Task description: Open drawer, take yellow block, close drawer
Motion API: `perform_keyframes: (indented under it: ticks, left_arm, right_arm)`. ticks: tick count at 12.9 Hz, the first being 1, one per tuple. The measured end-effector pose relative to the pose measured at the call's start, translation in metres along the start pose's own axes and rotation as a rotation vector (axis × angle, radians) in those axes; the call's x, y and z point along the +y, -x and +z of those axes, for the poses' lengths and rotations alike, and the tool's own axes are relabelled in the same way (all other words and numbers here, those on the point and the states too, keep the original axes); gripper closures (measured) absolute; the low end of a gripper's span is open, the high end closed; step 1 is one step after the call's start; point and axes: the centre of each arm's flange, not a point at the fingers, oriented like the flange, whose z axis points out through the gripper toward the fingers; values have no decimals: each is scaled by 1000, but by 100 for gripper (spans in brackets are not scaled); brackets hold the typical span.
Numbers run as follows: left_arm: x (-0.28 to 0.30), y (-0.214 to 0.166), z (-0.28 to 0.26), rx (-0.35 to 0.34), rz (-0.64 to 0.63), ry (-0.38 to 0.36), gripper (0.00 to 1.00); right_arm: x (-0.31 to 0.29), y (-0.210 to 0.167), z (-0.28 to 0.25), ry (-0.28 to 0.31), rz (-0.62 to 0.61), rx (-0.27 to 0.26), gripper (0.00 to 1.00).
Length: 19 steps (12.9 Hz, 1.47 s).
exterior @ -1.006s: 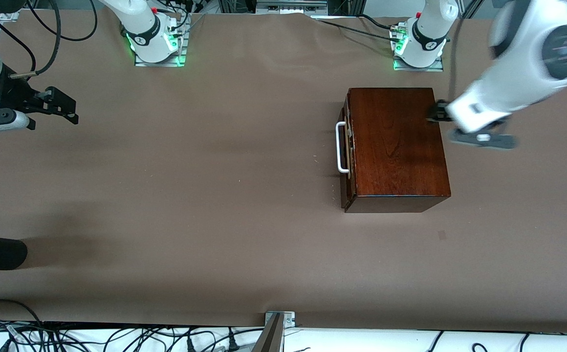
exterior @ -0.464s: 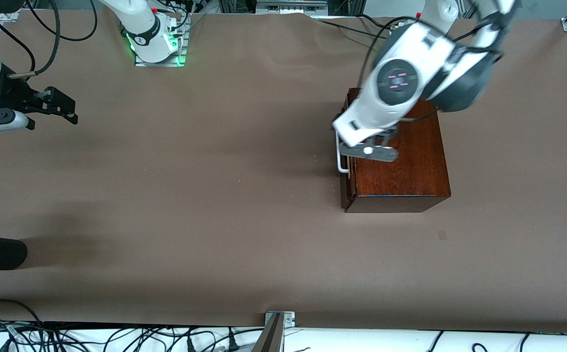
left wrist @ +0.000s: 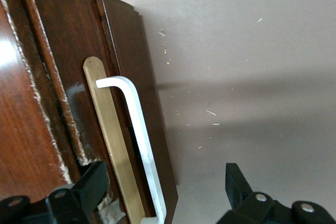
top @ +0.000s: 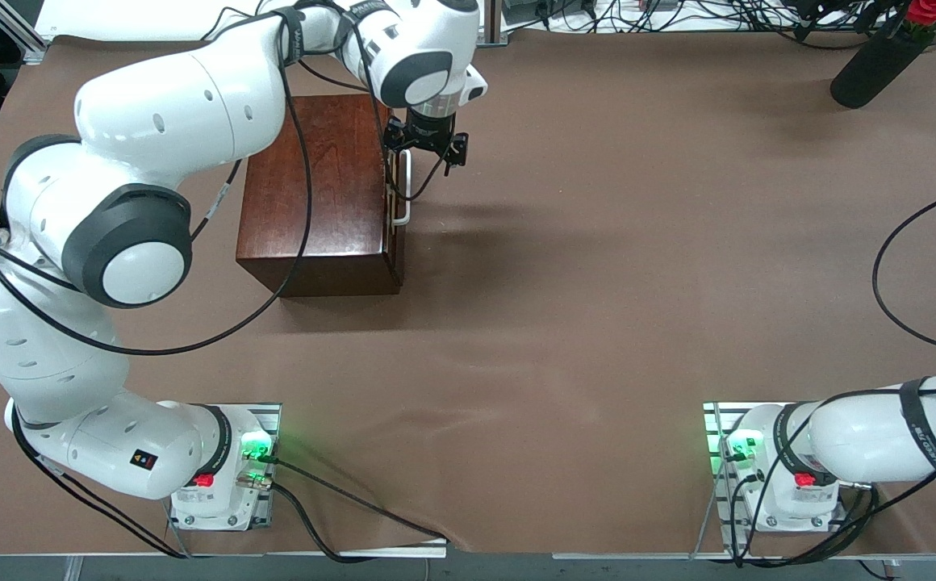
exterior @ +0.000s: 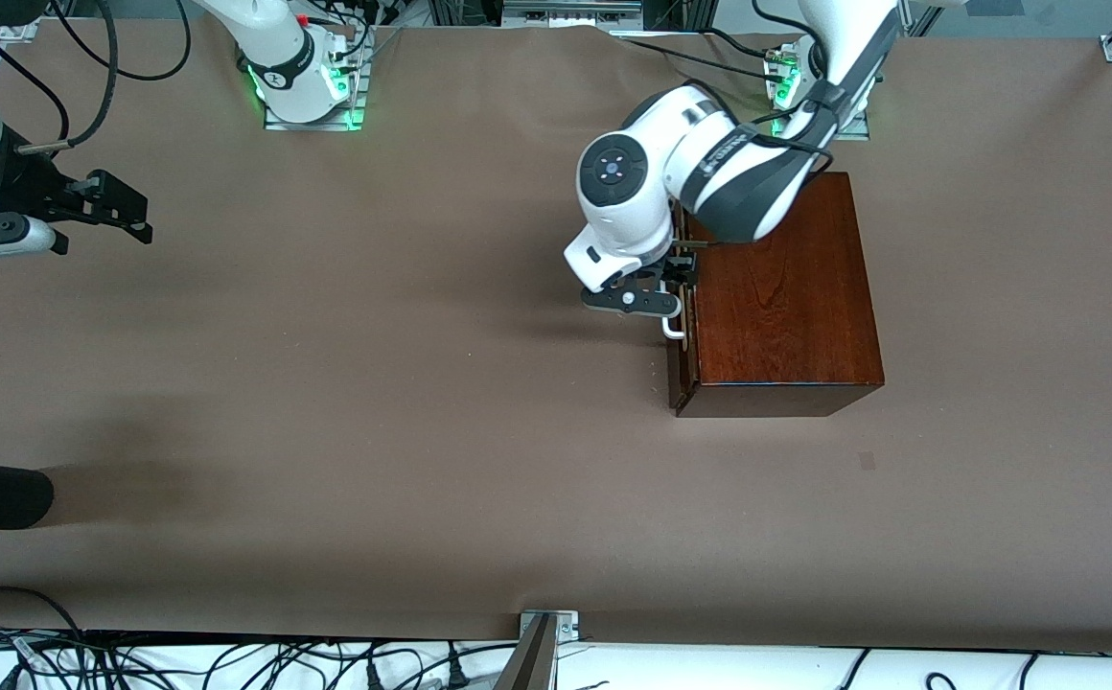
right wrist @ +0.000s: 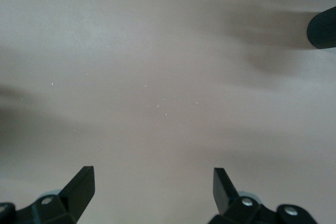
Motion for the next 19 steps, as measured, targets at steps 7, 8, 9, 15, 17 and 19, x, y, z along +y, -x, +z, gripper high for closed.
perform_keyframes:
  ticks: [7,8,9,15,17,19]
  left_arm:
    - [17,14,30,10,-26,-56,0]
    - [21,15,33,12,-29,-59,0]
    - [24,15,37,15,-32,-57,0]
    - [29,15,60,28,-68,-34,0]
    - [30,14,64,33,-91,-24,0]
    - [36,13,69,46,-103,-4,0]
  right_arm:
    - [0,0,0,0,0,0,0]
    - [0,0,0,0,0,0,0]
    - [0,0,0,0,0,0,0]
    - [0,0,0,0,0,0,0]
    - [0,0,0,0,0,0,0]
    - [0,0,0,0,0,0,0]
